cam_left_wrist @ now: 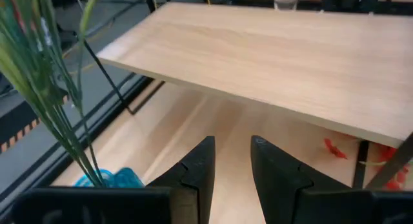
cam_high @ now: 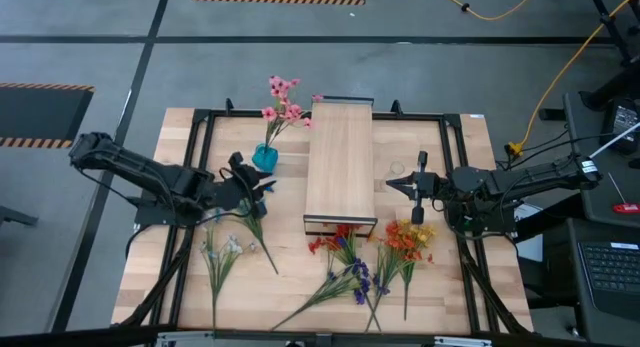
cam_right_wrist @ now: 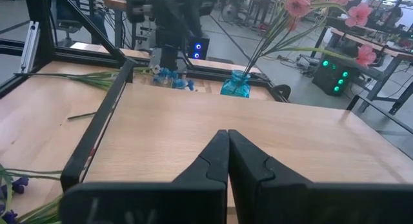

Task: Pick and place flowers into a vace then onto a shelf
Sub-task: Put the white flowers into the blue vase

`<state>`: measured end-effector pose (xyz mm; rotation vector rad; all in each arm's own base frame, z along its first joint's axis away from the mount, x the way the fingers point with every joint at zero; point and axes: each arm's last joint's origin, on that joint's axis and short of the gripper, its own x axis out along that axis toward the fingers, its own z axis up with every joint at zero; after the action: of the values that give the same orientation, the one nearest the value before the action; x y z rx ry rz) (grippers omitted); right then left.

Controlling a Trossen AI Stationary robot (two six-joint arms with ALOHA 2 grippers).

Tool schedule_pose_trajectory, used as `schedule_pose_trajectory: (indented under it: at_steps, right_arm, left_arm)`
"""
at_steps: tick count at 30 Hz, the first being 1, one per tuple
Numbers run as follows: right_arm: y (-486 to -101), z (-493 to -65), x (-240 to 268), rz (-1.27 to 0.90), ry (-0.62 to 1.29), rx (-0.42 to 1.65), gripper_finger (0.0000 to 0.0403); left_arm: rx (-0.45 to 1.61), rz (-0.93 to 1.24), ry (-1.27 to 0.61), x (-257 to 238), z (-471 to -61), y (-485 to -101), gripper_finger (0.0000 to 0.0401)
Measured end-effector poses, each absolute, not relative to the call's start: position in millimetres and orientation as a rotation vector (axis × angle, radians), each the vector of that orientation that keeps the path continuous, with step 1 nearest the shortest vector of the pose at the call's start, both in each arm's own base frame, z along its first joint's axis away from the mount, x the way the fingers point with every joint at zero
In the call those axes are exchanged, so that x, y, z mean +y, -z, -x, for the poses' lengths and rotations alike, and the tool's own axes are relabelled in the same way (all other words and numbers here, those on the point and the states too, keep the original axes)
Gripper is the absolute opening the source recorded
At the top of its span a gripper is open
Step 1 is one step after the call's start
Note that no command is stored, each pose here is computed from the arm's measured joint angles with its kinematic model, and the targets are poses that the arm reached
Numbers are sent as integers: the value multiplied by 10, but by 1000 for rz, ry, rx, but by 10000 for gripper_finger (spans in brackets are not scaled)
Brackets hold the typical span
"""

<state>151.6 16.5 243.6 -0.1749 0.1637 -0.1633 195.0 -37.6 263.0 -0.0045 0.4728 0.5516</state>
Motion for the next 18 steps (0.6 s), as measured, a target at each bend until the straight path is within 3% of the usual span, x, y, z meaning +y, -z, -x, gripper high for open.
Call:
schedule_pose_trajectory:
  at_steps: [13,18]
  right_arm:
    - [-2392,-1508,164,184,160,209,8]
    - [-2377,-1505,163,189,159,225,8]
  left_arm:
    - [656,32,-598,-681,-2226,-2812,92]
    - [785,134,-626,-770,-2296,-2819,92]
